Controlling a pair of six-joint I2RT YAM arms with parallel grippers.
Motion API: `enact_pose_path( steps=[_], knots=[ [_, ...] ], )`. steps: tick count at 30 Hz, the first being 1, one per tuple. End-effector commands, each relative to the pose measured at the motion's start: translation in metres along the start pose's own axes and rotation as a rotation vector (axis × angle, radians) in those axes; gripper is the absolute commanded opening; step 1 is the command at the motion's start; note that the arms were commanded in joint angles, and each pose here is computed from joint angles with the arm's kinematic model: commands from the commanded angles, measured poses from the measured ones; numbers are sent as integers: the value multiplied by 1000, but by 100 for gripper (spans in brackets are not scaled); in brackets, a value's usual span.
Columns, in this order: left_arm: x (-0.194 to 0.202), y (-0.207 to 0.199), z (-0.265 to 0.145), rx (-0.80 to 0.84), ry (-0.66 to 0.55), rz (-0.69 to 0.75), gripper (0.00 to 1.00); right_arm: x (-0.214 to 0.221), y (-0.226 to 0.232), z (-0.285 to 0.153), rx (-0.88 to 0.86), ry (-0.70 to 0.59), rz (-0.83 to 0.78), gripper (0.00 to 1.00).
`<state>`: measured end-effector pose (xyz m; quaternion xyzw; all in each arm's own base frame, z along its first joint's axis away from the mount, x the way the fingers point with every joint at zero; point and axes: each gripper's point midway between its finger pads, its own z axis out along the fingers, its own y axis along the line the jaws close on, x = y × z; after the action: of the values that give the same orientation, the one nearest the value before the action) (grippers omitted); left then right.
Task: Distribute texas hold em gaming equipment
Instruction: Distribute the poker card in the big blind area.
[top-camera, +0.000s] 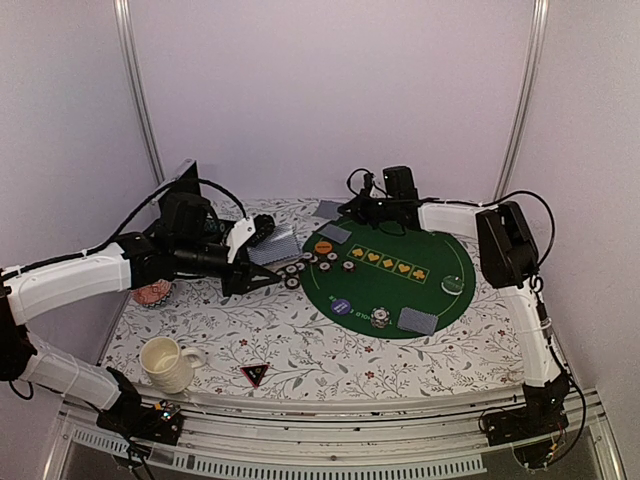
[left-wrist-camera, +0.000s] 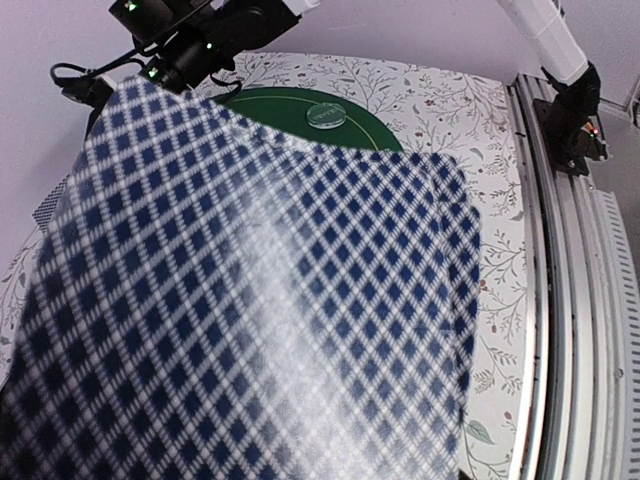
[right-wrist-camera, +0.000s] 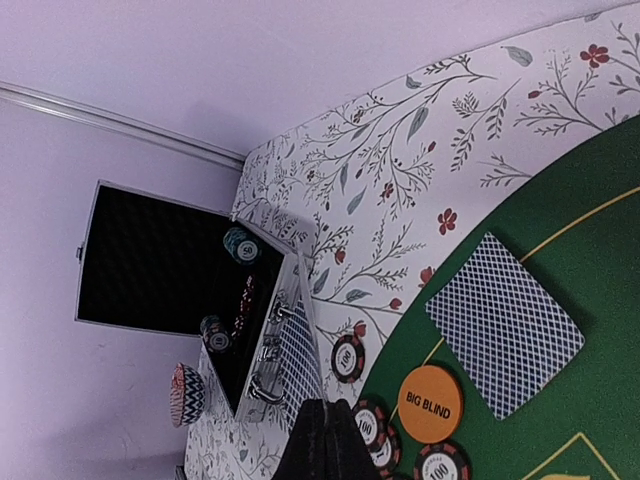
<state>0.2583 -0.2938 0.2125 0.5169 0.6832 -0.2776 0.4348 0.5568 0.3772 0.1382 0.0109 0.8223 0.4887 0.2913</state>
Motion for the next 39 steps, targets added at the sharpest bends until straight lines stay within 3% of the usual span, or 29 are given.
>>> enact_pose_path(
  steps=[1, 10, 15, 20, 22, 27, 32, 35, 39],
  knots=[
    [-19, 7, -9, -27, -55, 27, 38, -3, -28, 25, -34, 8, 86, 1],
    [-18, 7, -8, -25, -54, 24, 38, 7, -70, 37, 27, 13, 172, 4],
    [-18, 8, -8, -26, -54, 24, 38, 4, -64, 31, 47, 18, 145, 37],
    [-18, 7, -8, -24, -54, 24, 38, -9, -50, 13, 108, -6, 70, 55],
    [-18, 7, -9, -24, -55, 23, 38, -18, -40, 2, 136, -27, 19, 69],
    [-18, 7, -8, -21, -54, 23, 38, -45, 22, -40, 162, -107, -184, 100],
    [-18, 8, -8, -21, -52, 22, 38, -26, 108, -74, 66, -73, -467, 99],
    [-18, 8, -8, -22, -51, 20, 38, 12, 163, -95, -112, 19, -600, 99],
    [-17, 8, -7, -22, -49, 20, 38, 82, 224, -120, -377, 171, -658, 99]
  ],
)
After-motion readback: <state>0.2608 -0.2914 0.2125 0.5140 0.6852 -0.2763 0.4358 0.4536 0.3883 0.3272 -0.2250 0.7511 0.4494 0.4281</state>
